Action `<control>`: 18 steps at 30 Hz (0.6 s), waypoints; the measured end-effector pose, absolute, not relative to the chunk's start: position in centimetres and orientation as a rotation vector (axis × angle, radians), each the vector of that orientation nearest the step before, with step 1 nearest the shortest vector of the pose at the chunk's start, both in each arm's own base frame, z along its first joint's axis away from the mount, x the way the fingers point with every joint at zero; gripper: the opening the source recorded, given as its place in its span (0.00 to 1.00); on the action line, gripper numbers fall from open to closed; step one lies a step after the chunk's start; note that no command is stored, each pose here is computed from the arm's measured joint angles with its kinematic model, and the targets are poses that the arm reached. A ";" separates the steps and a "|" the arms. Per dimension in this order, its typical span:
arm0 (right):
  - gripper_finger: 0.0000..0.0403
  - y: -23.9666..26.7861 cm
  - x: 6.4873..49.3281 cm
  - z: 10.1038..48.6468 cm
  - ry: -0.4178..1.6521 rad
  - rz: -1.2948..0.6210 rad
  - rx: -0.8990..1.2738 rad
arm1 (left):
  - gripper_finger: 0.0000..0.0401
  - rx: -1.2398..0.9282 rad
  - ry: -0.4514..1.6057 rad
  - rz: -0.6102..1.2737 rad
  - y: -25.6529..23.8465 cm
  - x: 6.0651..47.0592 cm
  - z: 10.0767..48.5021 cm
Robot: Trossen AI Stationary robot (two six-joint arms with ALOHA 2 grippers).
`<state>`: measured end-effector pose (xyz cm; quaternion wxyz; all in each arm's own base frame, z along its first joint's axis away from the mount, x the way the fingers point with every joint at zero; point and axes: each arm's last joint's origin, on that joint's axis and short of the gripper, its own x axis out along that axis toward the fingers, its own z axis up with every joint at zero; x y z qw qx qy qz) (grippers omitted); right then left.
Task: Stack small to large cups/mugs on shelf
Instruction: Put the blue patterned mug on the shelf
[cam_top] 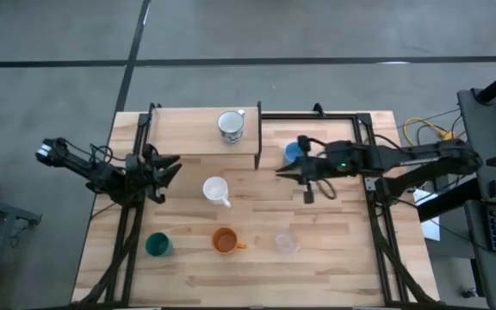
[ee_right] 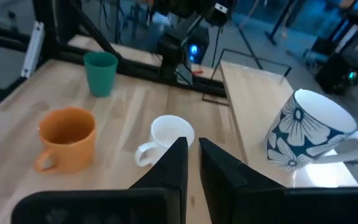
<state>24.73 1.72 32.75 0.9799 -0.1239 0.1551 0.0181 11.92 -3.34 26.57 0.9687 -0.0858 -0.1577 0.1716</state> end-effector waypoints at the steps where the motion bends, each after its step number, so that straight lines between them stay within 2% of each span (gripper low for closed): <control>1: 0.08 1.7 24.1 32.3 0.298 0.037 -0.248 | 0.30 -0.175 -0.314 0.367 -3.4 12.2 27.2; 12: 0.08 1.4 18.8 27.7 0.113 0.076 -0.209 | 0.30 -0.070 0.017 0.477 -4.6 17.1 34.2; 18: 0.08 1.3 16.9 26.1 0.055 0.069 -0.201 | 0.30 -0.054 0.196 0.432 -4.0 19.7 37.8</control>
